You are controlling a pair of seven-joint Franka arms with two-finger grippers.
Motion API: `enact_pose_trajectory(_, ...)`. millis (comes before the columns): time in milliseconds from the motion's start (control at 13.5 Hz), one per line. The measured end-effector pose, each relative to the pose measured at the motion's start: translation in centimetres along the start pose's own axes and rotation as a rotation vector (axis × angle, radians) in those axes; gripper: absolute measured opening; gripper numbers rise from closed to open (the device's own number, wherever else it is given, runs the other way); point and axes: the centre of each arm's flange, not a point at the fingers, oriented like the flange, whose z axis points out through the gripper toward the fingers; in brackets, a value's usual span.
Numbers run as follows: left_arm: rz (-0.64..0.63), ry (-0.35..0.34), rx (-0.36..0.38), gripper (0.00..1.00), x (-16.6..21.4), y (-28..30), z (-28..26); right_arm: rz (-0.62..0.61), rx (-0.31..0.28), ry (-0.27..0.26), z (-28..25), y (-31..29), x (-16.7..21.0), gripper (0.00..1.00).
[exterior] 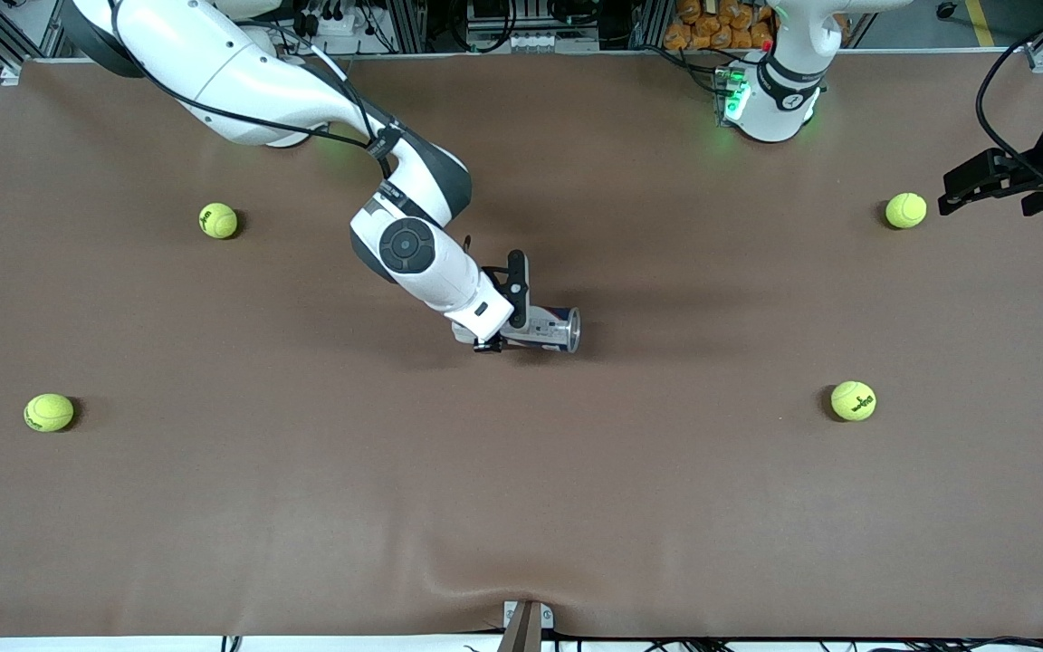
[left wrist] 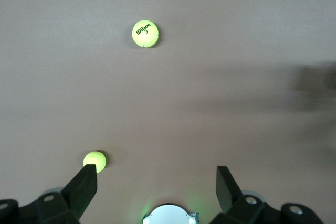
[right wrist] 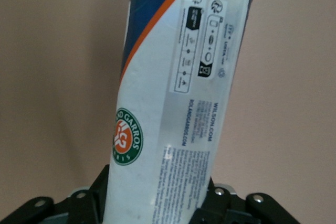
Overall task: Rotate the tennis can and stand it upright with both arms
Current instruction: 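Carry the can with the right gripper toward the table's middle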
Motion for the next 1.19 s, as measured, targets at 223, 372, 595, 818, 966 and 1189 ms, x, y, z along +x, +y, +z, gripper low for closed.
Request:
enact_pose_trajectory(223,-0.001,-0.001,0.0,1.0,0.0,0.0,0.0,0.004,0.027,-0.025,1.8,-0.8,-1.3,0.86)
enact_pose_trajectory(372,-0.001,-0.001,0.0,1.0,0.0,-0.1,0.0,0.01,0.027,-0.027,2.0,-0.6,-1.8,1.0)
enact_pose_trajectory(595,-0.001,-0.001,0.0,1.0,0.0,-0.1,0.0,0.004,0.034,-0.031,2.3,-0.8,-2.1,1.0)
enact_pose_trajectory(818,-0.001,-0.003,0.0,1.0,0.0,-0.1,0.1,0.01,0.022,-0.023,1.7,-0.6,-1.8,1.0)
enact_pose_trajectory(966,0.0,-0.007,-0.004,1.0,0.1,0.0,0.3,0.054,-0.012,-0.015,-0.5,-0.2,-1.2,1.0)
enact_pose_trajectory(1189,-0.001,-0.016,-0.057,1.0,0.5,0.1,0.8,0.17,-0.02,-0.071,-4.6,-0.6,-0.8,1.0)
